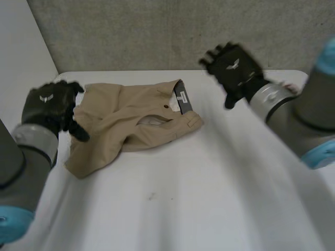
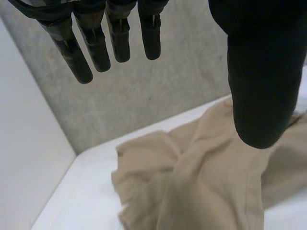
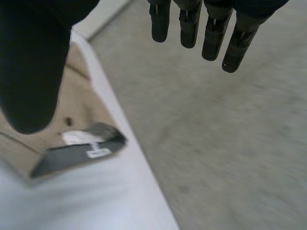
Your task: Fold the shorts.
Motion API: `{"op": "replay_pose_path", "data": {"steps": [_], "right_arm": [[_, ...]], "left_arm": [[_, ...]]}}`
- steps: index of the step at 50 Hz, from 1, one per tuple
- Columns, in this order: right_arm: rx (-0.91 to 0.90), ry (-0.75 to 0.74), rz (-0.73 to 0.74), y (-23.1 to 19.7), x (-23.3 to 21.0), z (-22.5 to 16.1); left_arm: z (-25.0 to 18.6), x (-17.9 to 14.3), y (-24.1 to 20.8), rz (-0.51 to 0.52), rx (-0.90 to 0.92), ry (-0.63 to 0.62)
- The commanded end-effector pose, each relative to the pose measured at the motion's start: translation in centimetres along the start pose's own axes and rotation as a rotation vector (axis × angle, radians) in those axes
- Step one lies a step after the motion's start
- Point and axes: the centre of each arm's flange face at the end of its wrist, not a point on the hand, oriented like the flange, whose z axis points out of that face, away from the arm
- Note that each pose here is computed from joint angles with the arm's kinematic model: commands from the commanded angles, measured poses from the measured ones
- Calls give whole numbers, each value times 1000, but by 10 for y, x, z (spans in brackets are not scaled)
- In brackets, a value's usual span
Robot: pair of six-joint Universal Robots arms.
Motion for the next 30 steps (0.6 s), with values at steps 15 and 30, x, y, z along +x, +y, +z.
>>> {"op": "replay_pose_path", "data": {"steps": [15,30], "right_arm": [[38,-178,41,105,-97,66],[87,-39,28,28,-59,55]], "left_arm": [[11,6,90,54,-173,-43],[12,6,93,-40,-191,-45]]}}
